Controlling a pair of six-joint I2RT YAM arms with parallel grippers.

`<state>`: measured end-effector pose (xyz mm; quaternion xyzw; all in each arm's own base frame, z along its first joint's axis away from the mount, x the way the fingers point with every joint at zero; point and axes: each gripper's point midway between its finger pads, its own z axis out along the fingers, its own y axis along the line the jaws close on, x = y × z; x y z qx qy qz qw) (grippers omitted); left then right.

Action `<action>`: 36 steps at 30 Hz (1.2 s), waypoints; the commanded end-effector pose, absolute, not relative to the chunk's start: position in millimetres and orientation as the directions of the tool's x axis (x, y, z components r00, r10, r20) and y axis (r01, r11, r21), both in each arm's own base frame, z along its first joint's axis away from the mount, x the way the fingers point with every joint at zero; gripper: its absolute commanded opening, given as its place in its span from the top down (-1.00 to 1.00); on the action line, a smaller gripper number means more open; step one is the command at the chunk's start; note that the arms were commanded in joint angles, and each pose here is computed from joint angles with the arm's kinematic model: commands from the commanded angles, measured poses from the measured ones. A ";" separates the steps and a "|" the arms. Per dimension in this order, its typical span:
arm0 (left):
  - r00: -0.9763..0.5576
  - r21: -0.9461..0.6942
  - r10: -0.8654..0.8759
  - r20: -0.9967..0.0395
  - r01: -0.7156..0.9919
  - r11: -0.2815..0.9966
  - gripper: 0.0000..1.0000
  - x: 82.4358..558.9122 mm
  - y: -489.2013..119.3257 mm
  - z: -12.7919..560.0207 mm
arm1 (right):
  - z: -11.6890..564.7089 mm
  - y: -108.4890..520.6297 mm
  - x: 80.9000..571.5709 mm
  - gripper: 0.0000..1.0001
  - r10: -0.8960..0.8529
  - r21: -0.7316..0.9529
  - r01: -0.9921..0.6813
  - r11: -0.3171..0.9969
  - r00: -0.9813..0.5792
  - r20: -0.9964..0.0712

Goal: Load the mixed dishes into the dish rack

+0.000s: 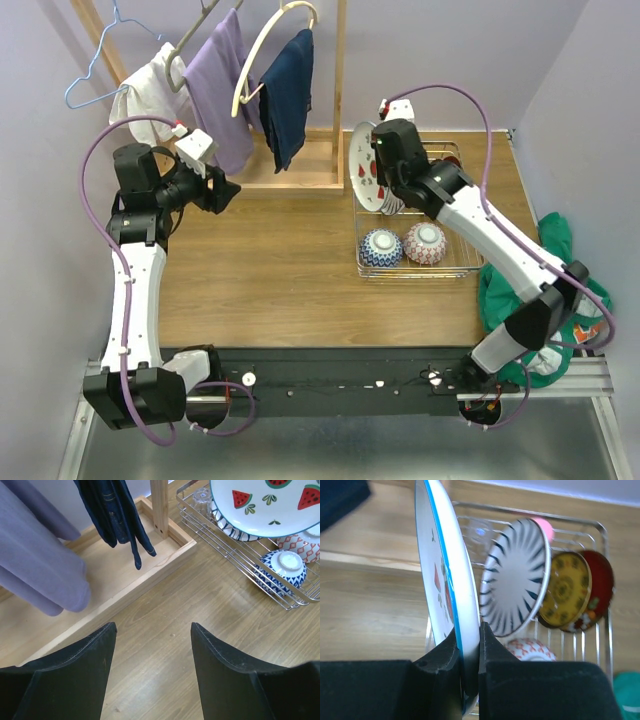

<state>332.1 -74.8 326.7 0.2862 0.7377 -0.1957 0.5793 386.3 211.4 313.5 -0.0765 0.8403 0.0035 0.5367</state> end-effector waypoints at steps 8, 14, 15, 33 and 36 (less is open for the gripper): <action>-0.197 0.025 0.200 -0.960 0.651 0.759 -0.40 323.2 -76.3 305.6 | 335.8 190.4 425.3 0.99 0.080 0.001 0.253 0.967 -0.303 -0.949; -0.206 0.026 0.211 -0.956 0.653 0.757 -0.40 317.9 -76.6 298.7 | 323.0 196.7 440.4 0.99 0.073 -0.022 0.294 0.955 -0.307 -0.949; -0.212 0.024 0.212 -0.954 0.652 0.758 -0.40 317.1 -75.9 296.7 | 313.0 198.3 445.2 0.99 0.055 -0.049 0.307 0.951 -0.322 -0.945; -0.242 0.011 0.221 -0.945 0.650 0.760 -0.40 317.4 -74.2 277.5 | 241.9 215.7 456.0 0.99 -0.062 -0.200 0.241 0.950 -0.484 -0.873; -0.241 0.014 0.222 -0.945 0.649 0.761 -0.40 317.3 -74.2 277.8 | 229.0 221.6 455.1 0.99 -0.078 -0.209 0.203 0.957 -0.511 -0.856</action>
